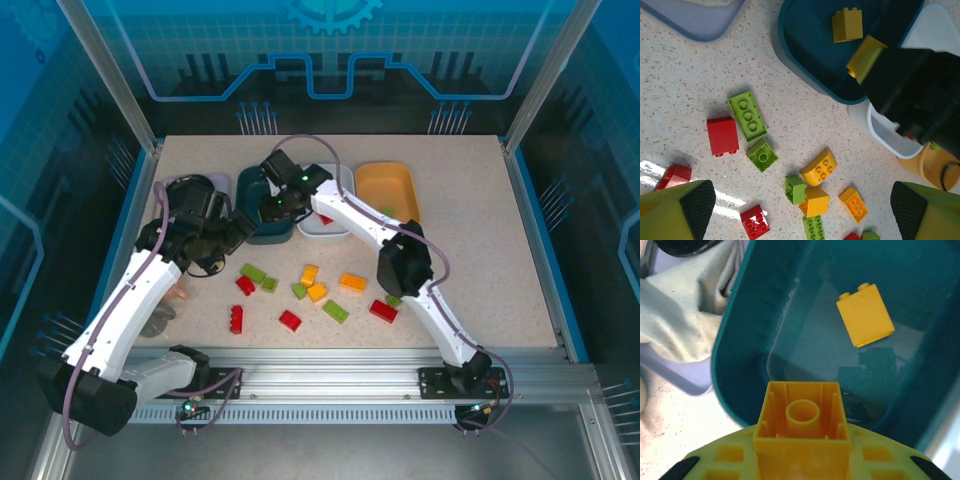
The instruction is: Sort the legos into containers by color
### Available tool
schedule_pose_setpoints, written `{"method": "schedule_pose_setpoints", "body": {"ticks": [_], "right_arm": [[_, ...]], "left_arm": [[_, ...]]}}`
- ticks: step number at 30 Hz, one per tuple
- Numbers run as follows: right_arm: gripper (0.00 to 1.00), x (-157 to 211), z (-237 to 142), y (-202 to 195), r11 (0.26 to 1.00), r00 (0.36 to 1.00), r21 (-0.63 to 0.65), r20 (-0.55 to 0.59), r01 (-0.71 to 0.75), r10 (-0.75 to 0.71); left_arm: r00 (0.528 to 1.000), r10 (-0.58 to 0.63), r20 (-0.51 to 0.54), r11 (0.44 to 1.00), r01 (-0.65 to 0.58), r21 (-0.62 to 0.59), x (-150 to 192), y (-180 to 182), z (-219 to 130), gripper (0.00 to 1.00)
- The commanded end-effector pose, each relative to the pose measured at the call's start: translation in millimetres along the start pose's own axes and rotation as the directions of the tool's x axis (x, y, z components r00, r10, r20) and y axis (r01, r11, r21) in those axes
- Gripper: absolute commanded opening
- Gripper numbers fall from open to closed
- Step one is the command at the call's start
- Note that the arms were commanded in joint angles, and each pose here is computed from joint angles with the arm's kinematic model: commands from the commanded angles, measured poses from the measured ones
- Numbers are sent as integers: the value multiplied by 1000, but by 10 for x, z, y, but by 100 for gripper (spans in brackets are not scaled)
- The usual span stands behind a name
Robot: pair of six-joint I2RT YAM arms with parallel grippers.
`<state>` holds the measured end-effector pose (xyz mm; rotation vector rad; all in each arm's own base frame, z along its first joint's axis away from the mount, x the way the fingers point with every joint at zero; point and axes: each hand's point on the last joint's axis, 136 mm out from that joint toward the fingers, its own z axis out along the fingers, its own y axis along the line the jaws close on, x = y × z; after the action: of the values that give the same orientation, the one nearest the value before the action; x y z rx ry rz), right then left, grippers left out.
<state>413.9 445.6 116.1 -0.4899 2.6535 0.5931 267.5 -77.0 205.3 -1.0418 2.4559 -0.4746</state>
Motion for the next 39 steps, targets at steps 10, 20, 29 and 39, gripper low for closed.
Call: {"method": "schedule_pose_setpoints", "body": {"ticks": [10,20,29,39], "right_arm": [[58,-55,177,-18,997,999,-67,-40,-24,21],[60,-207,-793,441,985,982,-76,123,154,-144],[62,908,-881,676,930,934,-86,34,358,-357],[71,2182,-1482,-815,970,987,195,-99,143,-126]], "left_arm": [[999,3,-45,999,-4,-36,159,246,34,94],[998,14,-56,994,-19,-103,257,514,-17,94],[998,-56,-42,977,47,-207,493,1132,-278,92],[965,-26,-260,997,6,-80,936,1056,-45,90]]}}
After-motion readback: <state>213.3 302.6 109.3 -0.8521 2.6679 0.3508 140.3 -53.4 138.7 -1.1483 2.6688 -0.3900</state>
